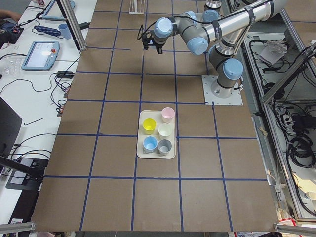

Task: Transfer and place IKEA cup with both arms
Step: 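Lower the cup onto the white tray with left gripper while right arm retracts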

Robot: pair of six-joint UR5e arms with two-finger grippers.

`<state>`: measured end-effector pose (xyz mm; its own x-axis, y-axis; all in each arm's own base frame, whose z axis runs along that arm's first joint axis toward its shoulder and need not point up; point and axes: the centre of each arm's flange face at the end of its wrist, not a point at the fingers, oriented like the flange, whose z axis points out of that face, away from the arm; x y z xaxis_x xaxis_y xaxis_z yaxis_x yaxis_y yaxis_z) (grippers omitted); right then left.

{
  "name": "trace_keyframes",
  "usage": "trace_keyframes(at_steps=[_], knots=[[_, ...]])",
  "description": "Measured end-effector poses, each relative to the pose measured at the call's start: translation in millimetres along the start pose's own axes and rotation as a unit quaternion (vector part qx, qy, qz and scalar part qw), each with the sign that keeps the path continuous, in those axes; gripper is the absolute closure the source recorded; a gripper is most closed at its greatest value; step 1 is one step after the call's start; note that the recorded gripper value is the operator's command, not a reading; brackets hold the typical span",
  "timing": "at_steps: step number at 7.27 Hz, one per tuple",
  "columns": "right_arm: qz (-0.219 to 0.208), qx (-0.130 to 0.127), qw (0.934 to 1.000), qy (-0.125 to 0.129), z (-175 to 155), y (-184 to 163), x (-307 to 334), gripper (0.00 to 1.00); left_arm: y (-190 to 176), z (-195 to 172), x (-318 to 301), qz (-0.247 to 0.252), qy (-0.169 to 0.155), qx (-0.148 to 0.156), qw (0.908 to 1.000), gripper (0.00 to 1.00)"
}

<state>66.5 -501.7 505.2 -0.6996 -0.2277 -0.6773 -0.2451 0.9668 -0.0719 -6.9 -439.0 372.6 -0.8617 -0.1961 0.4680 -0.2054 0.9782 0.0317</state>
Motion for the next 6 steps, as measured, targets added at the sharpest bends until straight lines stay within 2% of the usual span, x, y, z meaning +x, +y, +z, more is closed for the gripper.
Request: trace_keyframes(at_steps=[1,2,3,4,5,6], knots=[[0.038,-0.016,0.9978,0.052,-3,2,4,0.04,-8,-8,-32,0.03,-0.06,0.0,0.9977,1.0],[0.079,-0.028,0.9906,0.108,-1,2,1,0.04,-17,-16,-68,0.068,-0.116,-0.005,0.9909,1.0],[0.105,-0.036,0.9794,0.168,8,-1,-10,0.04,-26,-24,-106,0.1,-0.158,-0.014,0.9822,1.0],[0.124,-0.037,0.9647,0.229,22,-4,-25,0.04,-36,-28,-143,0.126,-0.189,-0.022,0.9736,1.0],[0.137,-0.027,0.9502,0.279,36,-8,-42,0.04,-46,-27,-180,0.142,-0.206,-0.032,0.9676,1.0],[0.146,-0.003,0.9388,0.312,45,-12,-54,0.04,-53,-22,-211,0.152,-0.212,-0.039,0.9648,1.0]])
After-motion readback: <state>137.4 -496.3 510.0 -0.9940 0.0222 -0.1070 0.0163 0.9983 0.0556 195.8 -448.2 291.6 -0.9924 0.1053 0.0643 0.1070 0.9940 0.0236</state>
